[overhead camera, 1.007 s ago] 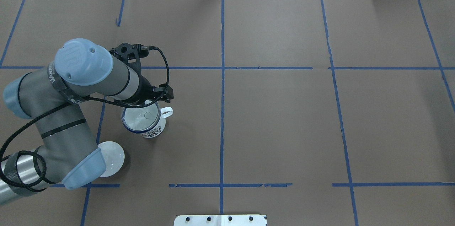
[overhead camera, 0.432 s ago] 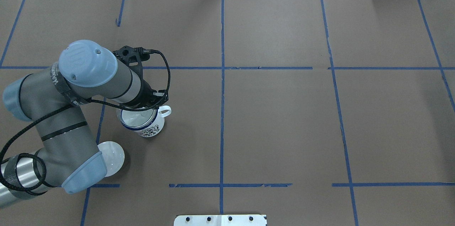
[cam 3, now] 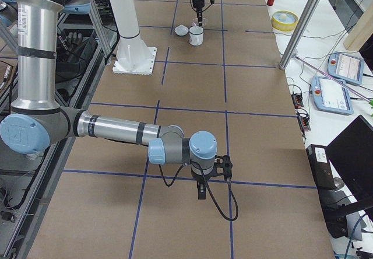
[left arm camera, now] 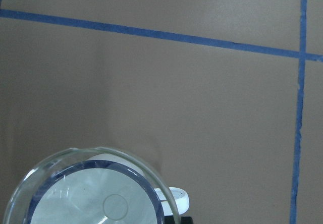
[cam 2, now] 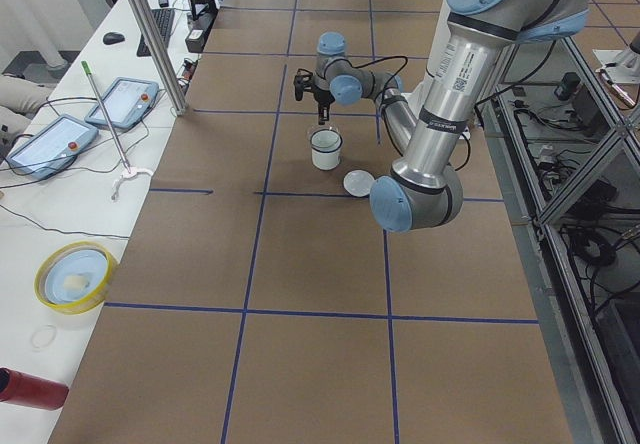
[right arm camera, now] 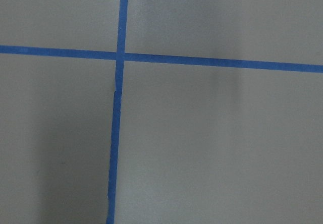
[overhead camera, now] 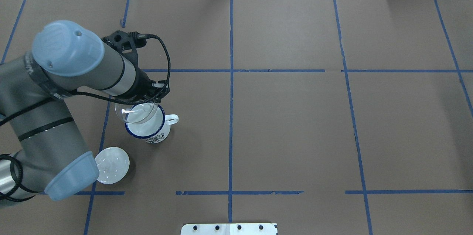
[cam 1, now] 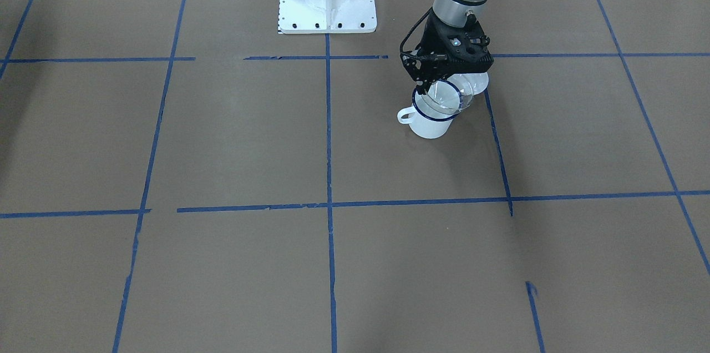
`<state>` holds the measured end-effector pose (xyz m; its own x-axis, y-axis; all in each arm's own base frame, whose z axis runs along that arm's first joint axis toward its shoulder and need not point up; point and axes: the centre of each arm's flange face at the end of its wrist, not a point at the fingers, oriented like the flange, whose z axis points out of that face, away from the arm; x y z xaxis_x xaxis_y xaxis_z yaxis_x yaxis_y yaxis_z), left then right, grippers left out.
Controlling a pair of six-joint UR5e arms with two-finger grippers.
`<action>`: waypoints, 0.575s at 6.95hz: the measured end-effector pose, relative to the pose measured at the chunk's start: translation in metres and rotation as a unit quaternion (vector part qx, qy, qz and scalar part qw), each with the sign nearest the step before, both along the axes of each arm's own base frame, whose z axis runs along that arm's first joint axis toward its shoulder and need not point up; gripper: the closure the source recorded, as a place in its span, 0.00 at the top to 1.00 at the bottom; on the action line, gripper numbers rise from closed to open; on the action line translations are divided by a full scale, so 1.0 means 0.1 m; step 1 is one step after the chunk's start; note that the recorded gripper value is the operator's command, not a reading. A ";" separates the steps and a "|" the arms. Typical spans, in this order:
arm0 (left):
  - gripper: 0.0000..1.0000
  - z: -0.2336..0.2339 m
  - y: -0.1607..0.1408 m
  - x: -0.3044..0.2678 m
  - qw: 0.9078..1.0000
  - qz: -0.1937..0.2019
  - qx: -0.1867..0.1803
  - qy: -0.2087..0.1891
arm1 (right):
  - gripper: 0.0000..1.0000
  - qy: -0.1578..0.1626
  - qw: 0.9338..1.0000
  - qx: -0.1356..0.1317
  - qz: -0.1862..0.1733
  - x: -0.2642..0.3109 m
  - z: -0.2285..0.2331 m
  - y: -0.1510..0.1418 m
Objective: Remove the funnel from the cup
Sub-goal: 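Lift the clear funnel out of the mug with the left gripper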
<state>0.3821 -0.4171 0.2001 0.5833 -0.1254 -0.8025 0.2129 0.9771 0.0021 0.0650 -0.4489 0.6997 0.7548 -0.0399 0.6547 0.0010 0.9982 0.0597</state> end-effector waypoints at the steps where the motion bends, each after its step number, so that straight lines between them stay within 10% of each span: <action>1: 0.00 -0.19 -0.09 -0.24 1.000 -0.028 -0.007 0.006 | 1.00 0.000 1.000 0.000 0.000 0.00 0.00 0.00; 4: 0.00 -0.29 -0.60 -0.29 0.973 -0.213 -0.045 0.077 | 1.00 0.000 1.000 0.000 0.000 0.00 0.00 0.00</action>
